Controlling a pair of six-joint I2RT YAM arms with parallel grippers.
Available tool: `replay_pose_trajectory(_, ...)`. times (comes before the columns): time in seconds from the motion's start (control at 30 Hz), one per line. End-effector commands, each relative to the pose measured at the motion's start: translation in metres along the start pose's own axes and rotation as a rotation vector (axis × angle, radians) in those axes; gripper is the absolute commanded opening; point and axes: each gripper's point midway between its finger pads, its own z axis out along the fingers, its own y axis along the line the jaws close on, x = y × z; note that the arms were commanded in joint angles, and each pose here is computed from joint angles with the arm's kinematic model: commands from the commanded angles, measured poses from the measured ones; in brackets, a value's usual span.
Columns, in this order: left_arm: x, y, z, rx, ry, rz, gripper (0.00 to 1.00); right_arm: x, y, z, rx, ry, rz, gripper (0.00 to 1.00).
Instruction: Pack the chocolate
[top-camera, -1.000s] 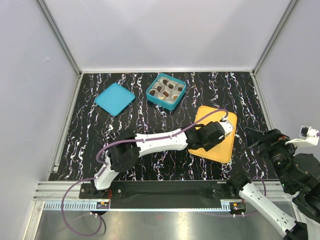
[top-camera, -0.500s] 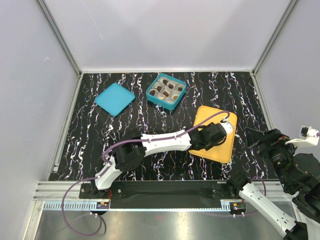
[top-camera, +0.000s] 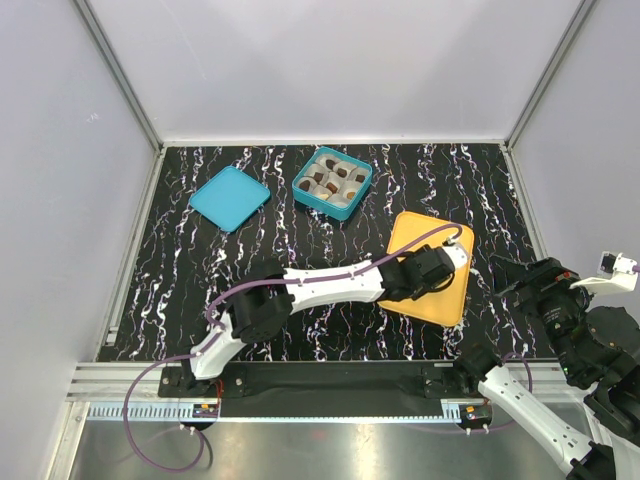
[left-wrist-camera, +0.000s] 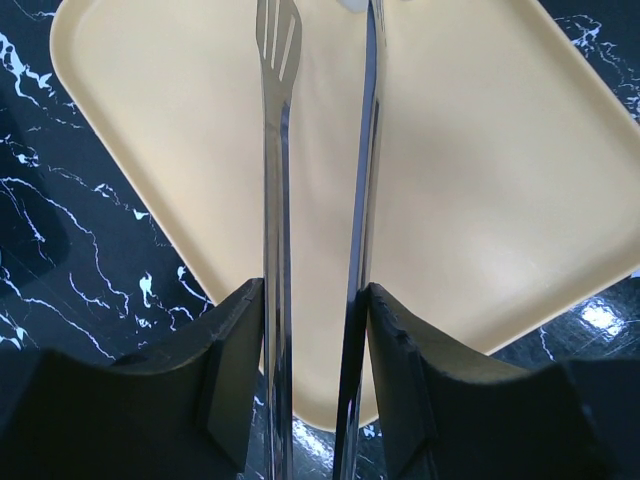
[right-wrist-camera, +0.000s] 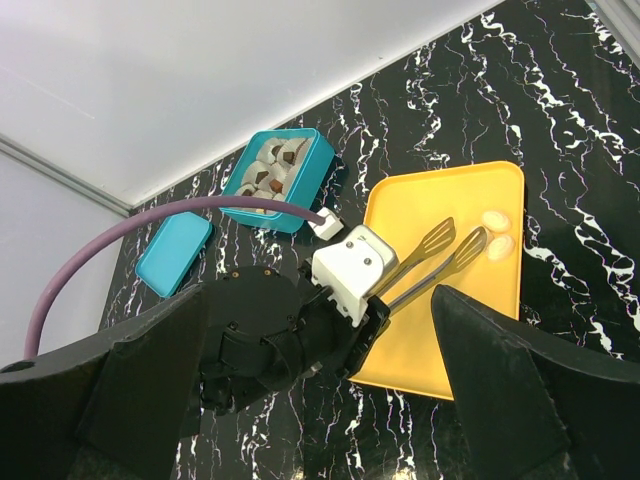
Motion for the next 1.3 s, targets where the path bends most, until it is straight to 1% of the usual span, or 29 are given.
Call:
replay_pose_trajectory(0.0,-0.028,-0.007,-0.003,0.013,-0.087,-0.001,0.47,-0.003,-0.003,0.001,0.014,-0.016,0.005,1.0)
replay_pose_trajectory(0.23,-0.022,-0.004,0.006,-0.033,-0.063,0.004,0.47,-0.001,-0.004,0.0,0.015,-0.014,0.002,1.0)
replay_pose_trajectory(0.47,-0.019,-0.006,0.014,-0.038,-0.056,0.007,0.47,-0.002,-0.006,-0.001,0.019,-0.02,0.002,1.0)
replay_pose_trajectory(0.7,-0.016,-0.003,0.013,-0.054,-0.04,0.012,0.43,-0.005,-0.006,-0.002,0.018,-0.028,-0.002,1.0)
replay_pose_trajectory(0.93,-0.015,0.008,-0.006,-0.081,-0.036,0.009,0.39,-0.006,-0.003,-0.003,0.005,-0.027,0.008,1.0)
replay_pose_trajectory(0.97,-0.019,0.012,-0.012,-0.085,-0.046,0.002,0.39,-0.006,-0.003,-0.003,0.004,-0.024,0.007,1.0)
replay_pose_trajectory(1.27,-0.01,0.035,-0.036,-0.167,-0.028,-0.008,0.39,-0.006,-0.002,-0.005,-0.006,-0.021,0.023,1.0)
